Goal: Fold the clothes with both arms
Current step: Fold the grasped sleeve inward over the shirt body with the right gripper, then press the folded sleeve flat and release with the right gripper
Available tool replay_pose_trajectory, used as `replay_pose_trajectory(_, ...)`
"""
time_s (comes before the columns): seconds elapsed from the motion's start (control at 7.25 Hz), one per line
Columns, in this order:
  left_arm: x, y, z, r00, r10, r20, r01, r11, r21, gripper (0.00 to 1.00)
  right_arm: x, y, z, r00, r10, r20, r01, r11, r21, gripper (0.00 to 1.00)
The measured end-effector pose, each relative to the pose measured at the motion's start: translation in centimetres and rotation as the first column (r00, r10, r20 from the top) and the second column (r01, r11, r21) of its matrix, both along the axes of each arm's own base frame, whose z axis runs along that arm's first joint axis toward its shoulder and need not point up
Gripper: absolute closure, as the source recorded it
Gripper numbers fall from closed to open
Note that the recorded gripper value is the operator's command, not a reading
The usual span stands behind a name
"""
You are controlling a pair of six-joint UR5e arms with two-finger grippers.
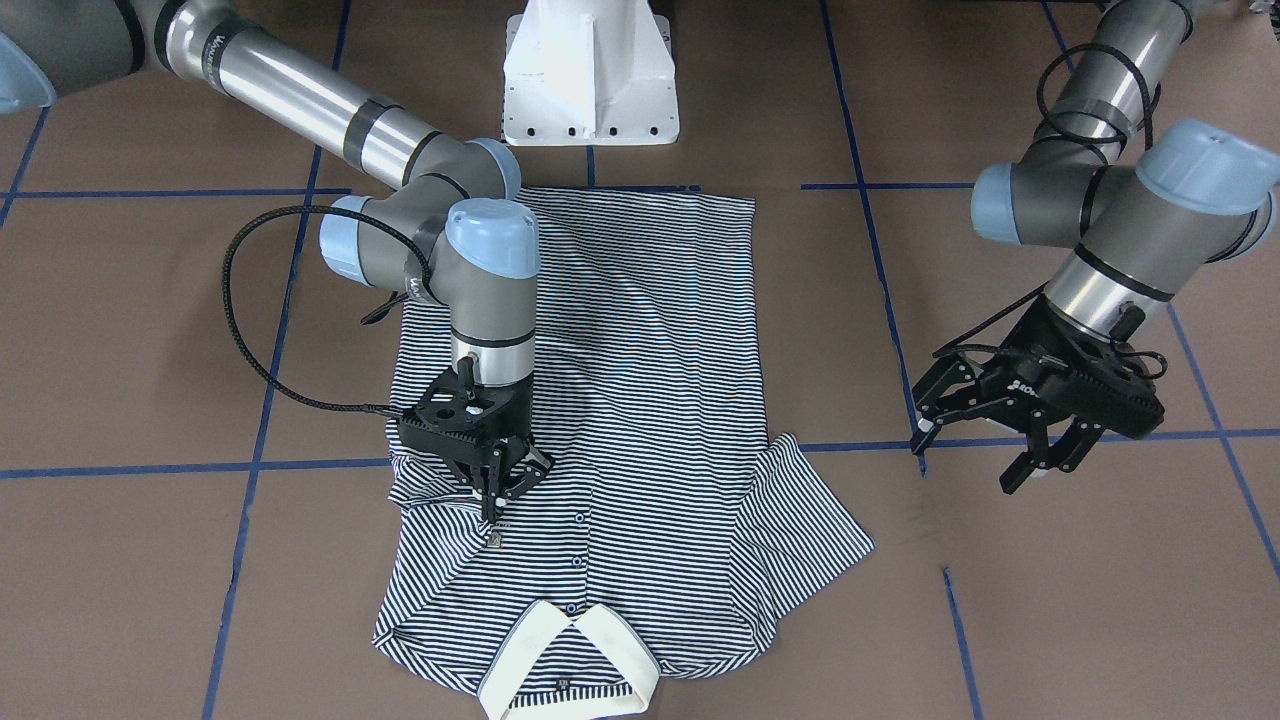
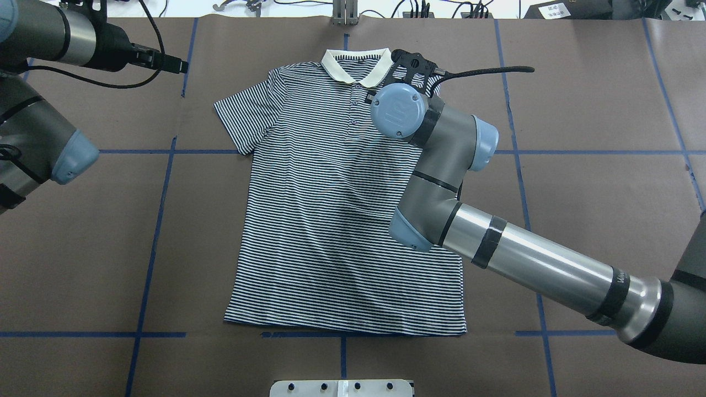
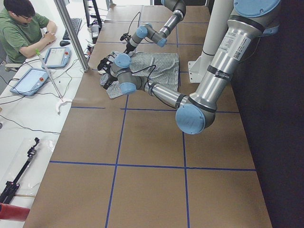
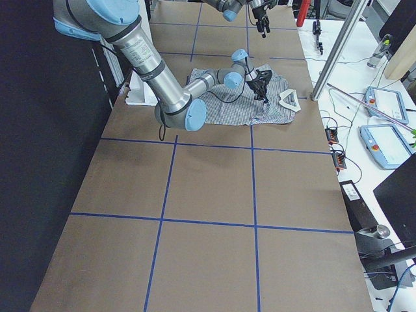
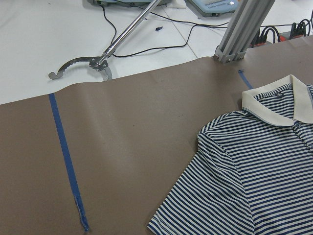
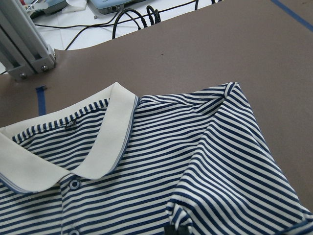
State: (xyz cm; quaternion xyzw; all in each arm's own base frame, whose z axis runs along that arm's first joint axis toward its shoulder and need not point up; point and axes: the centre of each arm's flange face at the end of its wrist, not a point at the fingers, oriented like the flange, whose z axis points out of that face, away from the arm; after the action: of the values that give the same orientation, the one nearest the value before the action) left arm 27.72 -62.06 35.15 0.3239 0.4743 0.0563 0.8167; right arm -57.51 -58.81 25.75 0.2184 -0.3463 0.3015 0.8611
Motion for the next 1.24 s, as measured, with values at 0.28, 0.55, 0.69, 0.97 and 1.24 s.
replay_pose_trajectory(0.28, 0.0, 0.0, 0.0, 1.000, 0.000, 0.001, 0.000, 1.000, -0.001, 0.00, 0.2, -0.5, 0.2, 0.998, -0.043, -0.052, 0.045, 0.998, 0.035, 0.00)
replay_pose_trajectory(0.55, 0.0, 0.0, 0.1, 1.000, 0.000, 0.001, 0.000, 1.000, -0.001, 0.00, 3.2, -2.7, -0.7, 0.989, -0.138, -0.060, 0.142, 0.989, 0.053, 0.00)
replay_pose_trajectory(0.69, 0.0, 0.0, 0.0, 1.000, 0.000, 0.001, 0.000, 1.000, 0.000, 0.00, 5.3, -3.7, -1.0, 0.977, -0.206, -0.052, 0.209, 0.976, 0.059, 0.00)
replay_pose_trajectory(0.97, 0.0, 0.0, 0.0, 1.000, 0.000, 0.001, 0.000, 1.000, 0.000, 0.00, 7.8, -4.1, 0.8, 0.956, -0.292, -0.029, 0.293, 0.949, 0.117, 0.11)
replay_pose_trajectory(1.24, 0.0, 0.0, 0.0, 1.000, -0.001, 0.001, 0.001, 1.000, 0.001, 0.00, 8.9, -3.2, 4.5, 0.945, -0.325, 0.016, 0.318, 0.932, 0.172, 0.28)
